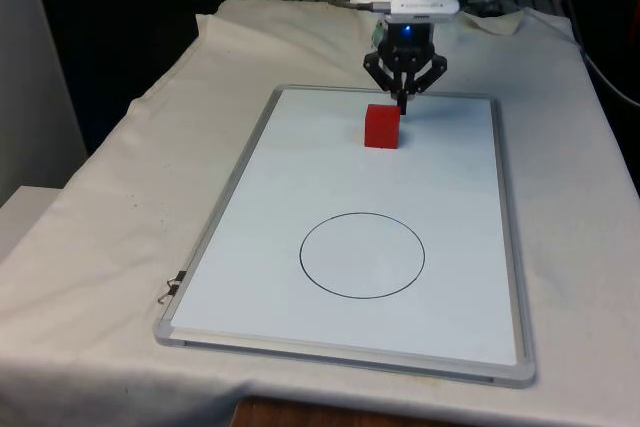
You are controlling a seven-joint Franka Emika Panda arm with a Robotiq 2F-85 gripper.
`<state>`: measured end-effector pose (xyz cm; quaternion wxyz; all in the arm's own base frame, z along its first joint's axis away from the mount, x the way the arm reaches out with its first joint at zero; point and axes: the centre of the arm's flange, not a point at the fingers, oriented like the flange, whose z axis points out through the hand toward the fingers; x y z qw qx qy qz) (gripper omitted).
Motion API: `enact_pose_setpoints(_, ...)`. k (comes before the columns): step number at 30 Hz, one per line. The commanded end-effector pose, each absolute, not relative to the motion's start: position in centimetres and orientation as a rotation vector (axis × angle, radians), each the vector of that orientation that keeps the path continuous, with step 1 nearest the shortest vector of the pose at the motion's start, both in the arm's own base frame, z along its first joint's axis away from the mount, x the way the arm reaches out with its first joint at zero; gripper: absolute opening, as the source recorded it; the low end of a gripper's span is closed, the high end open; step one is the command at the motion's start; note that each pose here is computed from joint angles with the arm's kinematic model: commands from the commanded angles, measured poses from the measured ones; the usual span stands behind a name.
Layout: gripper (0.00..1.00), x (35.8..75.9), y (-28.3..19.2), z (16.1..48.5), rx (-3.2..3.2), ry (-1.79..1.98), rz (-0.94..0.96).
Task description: Push the cube into the marked area.
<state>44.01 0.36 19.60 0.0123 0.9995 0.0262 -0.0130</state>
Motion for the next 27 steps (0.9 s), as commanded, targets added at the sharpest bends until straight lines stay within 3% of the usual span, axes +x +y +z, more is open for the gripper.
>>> enact_pose_setpoints(1, 0.00, 44.2, 0.1, 19.4, 3.114, 0.097, -0.032)
enact_pose_setpoints(27, 0.00, 46.2, -2.7, 19.5, 3.099, 0.144, -0.032)
